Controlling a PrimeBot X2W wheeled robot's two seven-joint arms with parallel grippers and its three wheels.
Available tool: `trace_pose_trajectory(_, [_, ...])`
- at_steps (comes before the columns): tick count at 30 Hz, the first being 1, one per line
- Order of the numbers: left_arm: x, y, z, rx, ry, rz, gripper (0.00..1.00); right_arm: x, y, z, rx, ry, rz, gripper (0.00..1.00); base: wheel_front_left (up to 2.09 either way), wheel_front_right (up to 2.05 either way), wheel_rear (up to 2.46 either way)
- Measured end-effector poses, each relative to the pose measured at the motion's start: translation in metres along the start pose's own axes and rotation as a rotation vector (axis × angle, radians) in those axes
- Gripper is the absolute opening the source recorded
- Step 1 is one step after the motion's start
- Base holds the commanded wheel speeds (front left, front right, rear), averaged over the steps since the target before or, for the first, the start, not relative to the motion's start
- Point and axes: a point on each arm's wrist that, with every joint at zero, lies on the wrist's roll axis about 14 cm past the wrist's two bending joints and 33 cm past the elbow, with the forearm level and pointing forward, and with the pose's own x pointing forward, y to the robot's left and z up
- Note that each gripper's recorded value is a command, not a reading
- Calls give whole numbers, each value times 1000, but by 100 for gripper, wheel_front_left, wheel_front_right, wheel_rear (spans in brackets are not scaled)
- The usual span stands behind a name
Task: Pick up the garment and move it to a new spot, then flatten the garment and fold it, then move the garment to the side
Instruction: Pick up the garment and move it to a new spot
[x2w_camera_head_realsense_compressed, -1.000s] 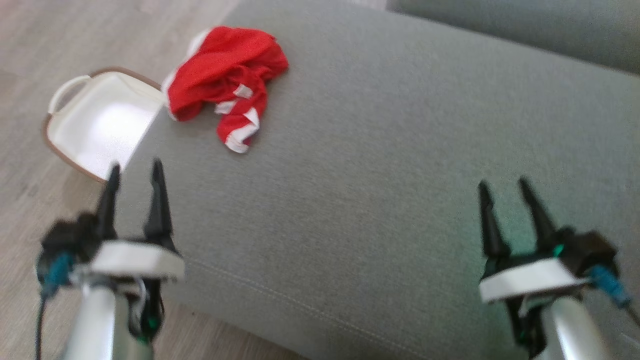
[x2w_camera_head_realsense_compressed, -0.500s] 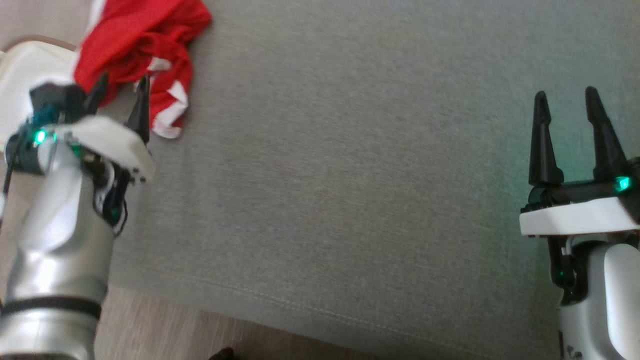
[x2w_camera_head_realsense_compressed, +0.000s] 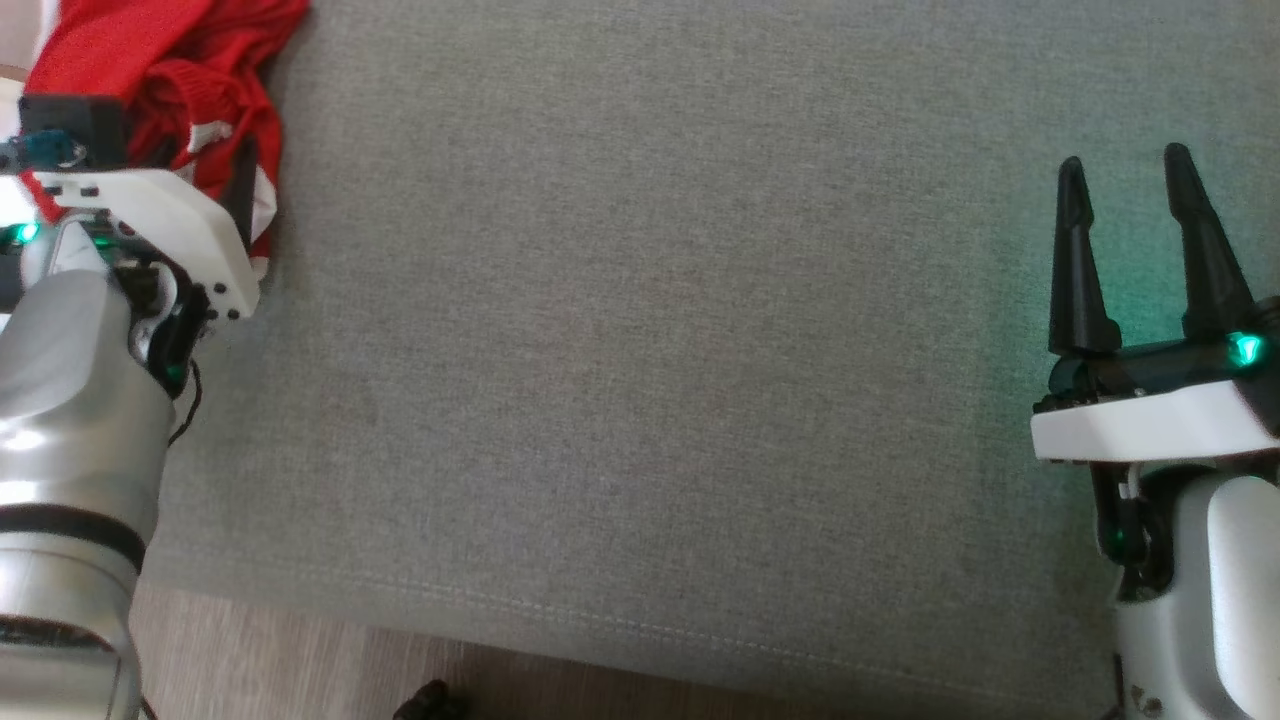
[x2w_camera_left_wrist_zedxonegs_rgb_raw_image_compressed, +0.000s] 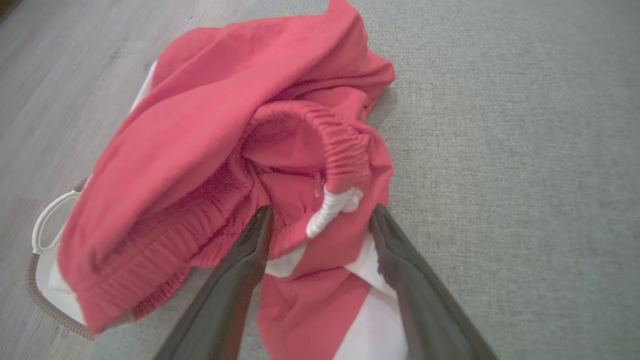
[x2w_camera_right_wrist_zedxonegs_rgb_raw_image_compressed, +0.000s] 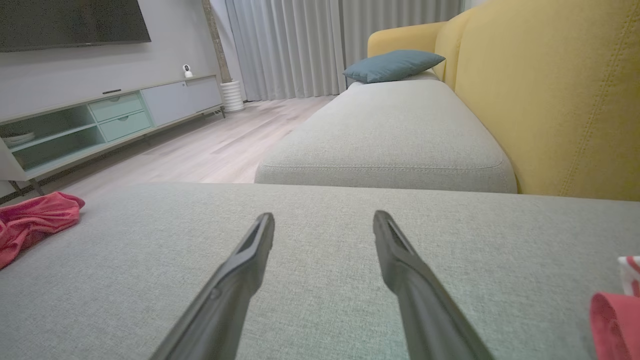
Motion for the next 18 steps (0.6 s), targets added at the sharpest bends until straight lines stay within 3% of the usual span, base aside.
trace_pose_trajectory(4, [6,-2,-2,-9,20,-2,100,-1,-2,-4,0,12,-5,100,0,0,0])
trace_pose_trajectory(5, [6,-4,-2,-6,21,-7,18,-1,-2,-3,0,11,-5,100,0,0,0])
trace_pose_trajectory(6, [6,-6,-1,-8,13,-12,0,-2,-2,-3,-1,10,-4,100,0,0,0])
trace_pose_trajectory(11, [-3,-13,20,24,-90,-39,0,-6,3,6,-5,-5,5,100,0,0,0])
trace_pose_trajectory(18, [-37,-27,95,63,-365,-104,0,-21,11,33,19,-77,12,100,0,0,0])
